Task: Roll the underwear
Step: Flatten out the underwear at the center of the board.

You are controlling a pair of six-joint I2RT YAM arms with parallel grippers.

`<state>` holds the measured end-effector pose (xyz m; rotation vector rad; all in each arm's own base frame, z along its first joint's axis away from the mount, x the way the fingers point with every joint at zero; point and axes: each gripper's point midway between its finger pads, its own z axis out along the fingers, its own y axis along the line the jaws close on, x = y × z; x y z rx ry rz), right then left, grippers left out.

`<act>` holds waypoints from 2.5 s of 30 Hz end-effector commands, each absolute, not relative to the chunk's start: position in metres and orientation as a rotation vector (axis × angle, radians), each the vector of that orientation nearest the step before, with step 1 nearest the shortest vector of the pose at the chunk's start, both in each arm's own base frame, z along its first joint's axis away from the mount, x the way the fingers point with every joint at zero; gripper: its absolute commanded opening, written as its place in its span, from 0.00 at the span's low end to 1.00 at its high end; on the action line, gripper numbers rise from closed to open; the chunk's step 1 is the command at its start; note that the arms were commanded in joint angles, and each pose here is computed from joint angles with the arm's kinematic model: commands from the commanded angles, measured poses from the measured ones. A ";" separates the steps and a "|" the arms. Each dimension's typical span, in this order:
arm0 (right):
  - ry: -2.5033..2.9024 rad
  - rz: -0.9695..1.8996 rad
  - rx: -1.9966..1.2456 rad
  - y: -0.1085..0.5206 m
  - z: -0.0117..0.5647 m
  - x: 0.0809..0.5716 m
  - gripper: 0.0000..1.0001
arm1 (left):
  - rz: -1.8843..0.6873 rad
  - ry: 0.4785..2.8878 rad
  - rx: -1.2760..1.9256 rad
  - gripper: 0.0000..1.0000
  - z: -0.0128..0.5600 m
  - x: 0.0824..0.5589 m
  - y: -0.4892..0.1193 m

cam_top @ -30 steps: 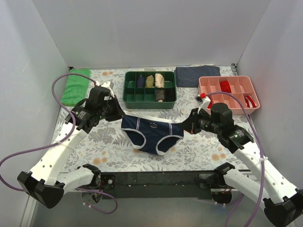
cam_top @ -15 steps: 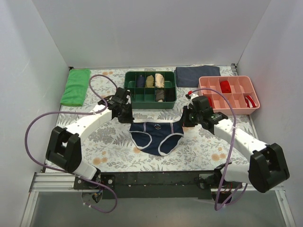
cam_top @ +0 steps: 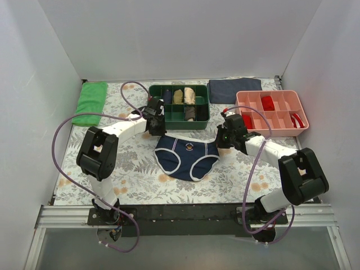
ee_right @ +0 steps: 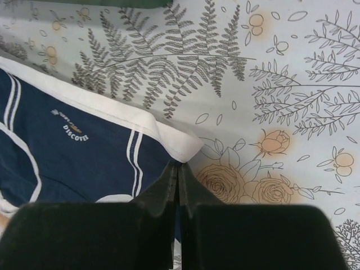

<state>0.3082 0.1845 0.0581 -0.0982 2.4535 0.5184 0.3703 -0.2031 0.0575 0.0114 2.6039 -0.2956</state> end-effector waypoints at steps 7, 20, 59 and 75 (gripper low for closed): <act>2.428 0.423 -0.028 0.181 0.043 0.339 0.12 | -0.200 2.567 0.047 0.19 0.041 0.400 -0.197; 2.297 0.520 -0.048 0.185 0.113 0.332 0.65 | -0.348 2.431 0.009 0.87 0.118 0.395 -0.205; 2.433 0.825 -0.155 0.200 0.071 0.227 0.08 | -0.772 2.845 -0.010 0.75 0.023 0.174 -0.230; 2.540 0.962 -0.321 0.257 0.046 0.171 0.07 | -0.734 2.841 0.003 0.75 0.047 0.190 -0.238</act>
